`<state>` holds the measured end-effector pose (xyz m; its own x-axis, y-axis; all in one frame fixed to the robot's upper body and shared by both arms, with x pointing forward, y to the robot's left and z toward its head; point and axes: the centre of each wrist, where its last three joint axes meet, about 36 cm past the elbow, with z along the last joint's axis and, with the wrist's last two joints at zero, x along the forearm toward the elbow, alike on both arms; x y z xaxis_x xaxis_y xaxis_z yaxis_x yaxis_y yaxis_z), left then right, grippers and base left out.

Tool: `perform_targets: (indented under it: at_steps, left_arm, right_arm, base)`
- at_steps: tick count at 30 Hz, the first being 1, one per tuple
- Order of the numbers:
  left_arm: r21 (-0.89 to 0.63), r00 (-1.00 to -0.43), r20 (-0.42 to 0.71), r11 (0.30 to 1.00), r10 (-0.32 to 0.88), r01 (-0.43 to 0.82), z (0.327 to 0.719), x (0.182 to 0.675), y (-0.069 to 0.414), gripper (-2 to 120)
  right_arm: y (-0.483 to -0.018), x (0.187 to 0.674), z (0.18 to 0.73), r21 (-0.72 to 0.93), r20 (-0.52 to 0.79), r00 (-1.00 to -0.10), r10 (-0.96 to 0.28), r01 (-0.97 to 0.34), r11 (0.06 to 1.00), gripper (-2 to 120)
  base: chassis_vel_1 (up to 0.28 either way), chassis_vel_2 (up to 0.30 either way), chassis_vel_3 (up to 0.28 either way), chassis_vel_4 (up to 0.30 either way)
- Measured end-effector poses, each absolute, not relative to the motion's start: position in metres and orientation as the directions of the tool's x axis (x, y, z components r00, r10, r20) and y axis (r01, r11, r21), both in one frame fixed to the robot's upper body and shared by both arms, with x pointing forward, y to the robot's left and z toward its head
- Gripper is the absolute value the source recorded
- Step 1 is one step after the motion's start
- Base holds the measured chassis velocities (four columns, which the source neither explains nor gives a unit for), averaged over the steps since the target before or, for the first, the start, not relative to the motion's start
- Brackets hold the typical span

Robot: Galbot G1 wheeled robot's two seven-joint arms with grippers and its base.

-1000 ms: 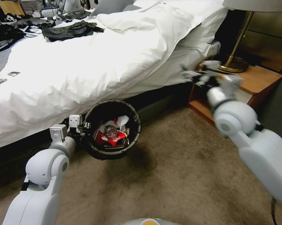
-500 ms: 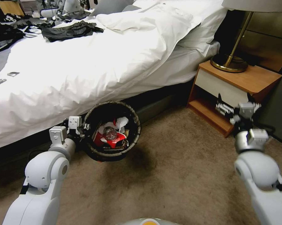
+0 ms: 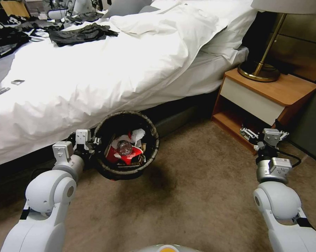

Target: Pick up the trash bin, then pick up the garbage from the floor and place it into the trash bin.

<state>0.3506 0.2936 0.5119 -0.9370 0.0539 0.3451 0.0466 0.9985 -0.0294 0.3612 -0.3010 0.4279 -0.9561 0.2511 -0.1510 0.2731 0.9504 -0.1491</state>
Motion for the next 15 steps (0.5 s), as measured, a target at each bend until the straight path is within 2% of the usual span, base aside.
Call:
perform_targets:
  at_steps: [7,15]
  left_arm:
    - [-0.017,-0.939,0.341,0.999,0.051,0.048,0.5147,0.3486,0.2954,1]
    - [-0.009,-0.938,0.344,0.999,0.046,0.045,0.5153,0.3462,0.297,1]
  right_arm:
    - [-0.3015,0.3609,0.4242,-0.14,-0.143,-0.953,0.268,0.288,0.948,100]
    - [-0.302,0.3617,0.4217,-0.135,-0.137,-0.951,0.276,0.295,0.946,100]
  base:
    - [0.05,0.053,0.064,0.058]
    - [0.1,0.093,0.091,0.092]
